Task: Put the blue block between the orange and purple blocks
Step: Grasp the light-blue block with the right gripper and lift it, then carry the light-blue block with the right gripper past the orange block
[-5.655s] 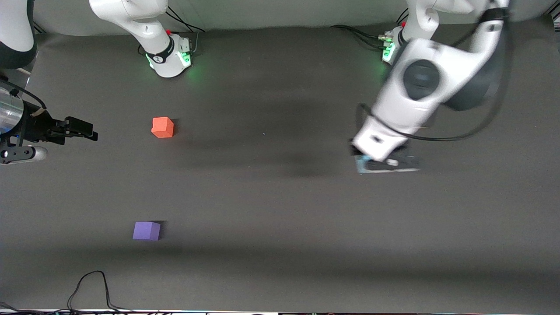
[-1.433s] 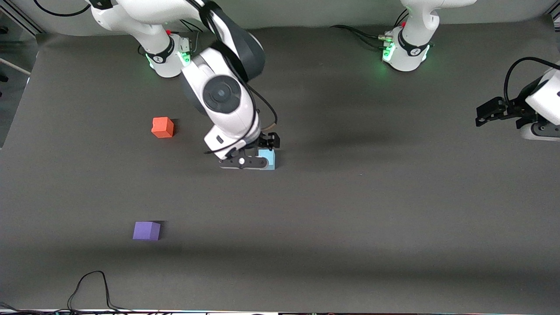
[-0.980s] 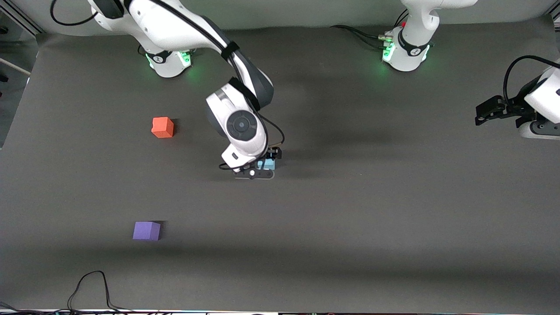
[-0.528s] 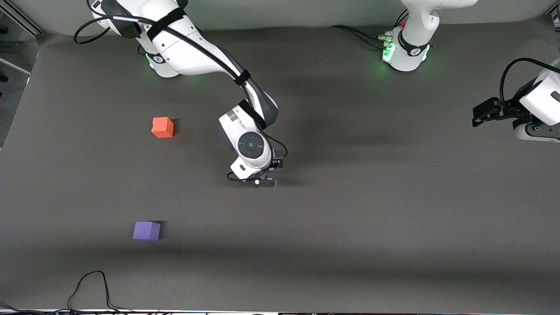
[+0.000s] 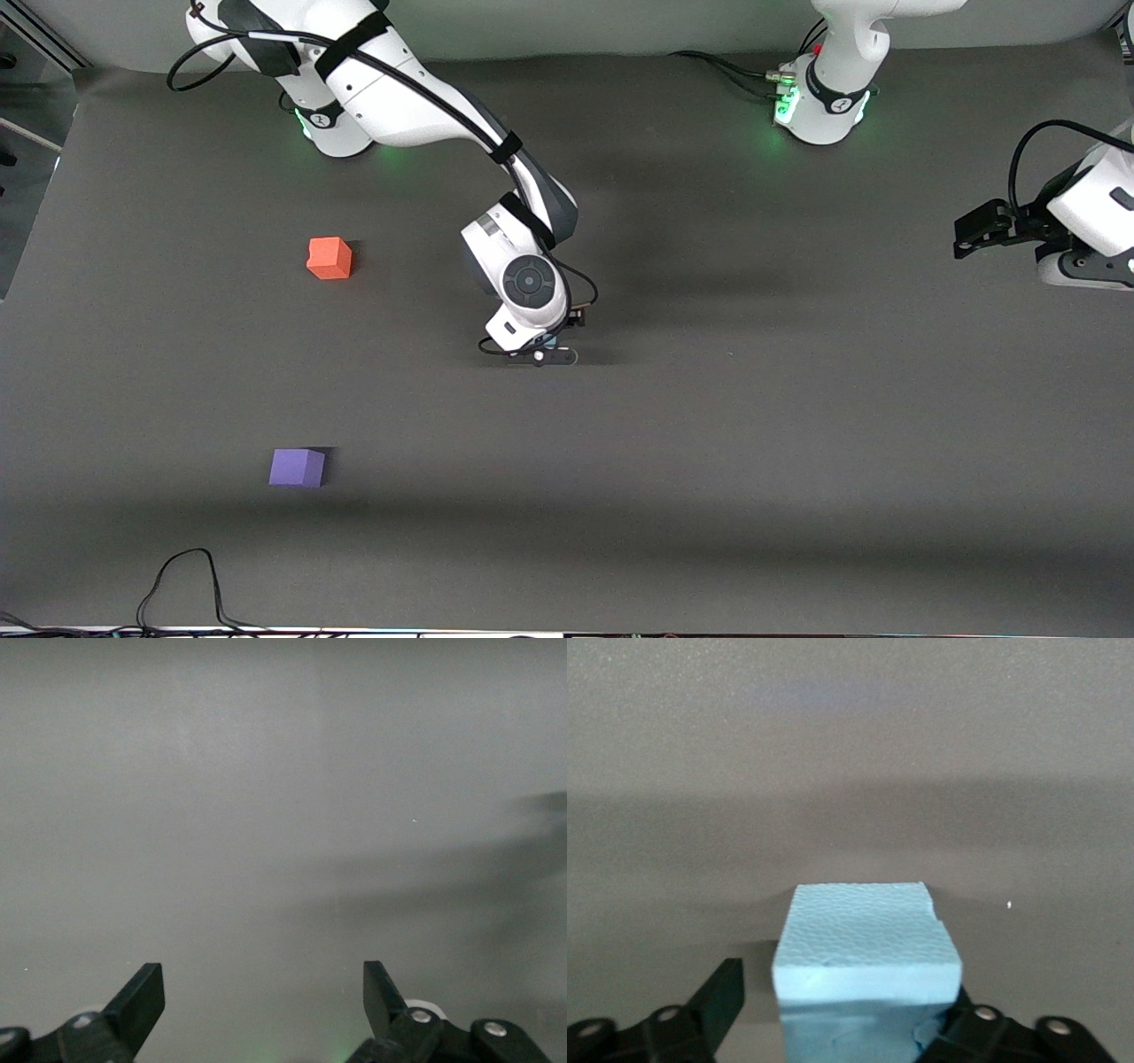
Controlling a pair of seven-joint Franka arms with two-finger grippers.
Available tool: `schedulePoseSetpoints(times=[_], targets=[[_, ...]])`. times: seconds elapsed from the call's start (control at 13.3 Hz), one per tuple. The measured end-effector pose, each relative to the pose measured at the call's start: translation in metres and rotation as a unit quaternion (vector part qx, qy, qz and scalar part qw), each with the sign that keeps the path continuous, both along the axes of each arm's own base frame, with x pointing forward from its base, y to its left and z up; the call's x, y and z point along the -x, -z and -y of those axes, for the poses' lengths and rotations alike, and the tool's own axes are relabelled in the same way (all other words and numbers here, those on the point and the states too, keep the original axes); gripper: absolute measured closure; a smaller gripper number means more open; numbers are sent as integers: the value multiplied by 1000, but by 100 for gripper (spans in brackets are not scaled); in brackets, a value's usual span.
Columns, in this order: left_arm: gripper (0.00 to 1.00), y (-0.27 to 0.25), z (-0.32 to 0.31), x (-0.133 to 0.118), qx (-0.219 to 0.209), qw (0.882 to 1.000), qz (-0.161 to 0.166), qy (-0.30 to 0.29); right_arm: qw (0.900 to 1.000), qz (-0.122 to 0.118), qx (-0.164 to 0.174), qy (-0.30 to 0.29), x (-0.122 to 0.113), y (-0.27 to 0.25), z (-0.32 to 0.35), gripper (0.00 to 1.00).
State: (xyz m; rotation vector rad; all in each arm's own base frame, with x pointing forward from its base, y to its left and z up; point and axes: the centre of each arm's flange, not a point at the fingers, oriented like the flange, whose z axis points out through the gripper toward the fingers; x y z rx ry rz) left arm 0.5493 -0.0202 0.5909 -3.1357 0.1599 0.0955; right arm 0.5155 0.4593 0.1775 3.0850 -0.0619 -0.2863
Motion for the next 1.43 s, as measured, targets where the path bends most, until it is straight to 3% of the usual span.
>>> schedulePoseSetpoints(times=[0.15,0.23,0.45,0.68,0.9,1.13,1.43], targets=[[0,0,0,0,0,1000,0,0,1000,1,0,2,-2,-1,2,41],[0,0,0,0,0,1000,0,0,1000,2,0,3,-4,-4,3,44],[0,-3,-2,0,0,1000,3,-1,1000,5,-2,8,-17,-64,7,47],[0,-3,-3,1,-1,1000,4,-2,999,28,-23,21,-30,-210,31,47],[0,-3,-4,1,-1,1000,3,-3,999,32,-32,29,-20,-337,67,47],[0,-3,-4,1,-1,1000,3,-3,999,23,-17,36,-27,-360,97,47],[0,-3,-2,1,-2,1000,3,-1,1000,-1,4,1,-61,-371,201,47]])
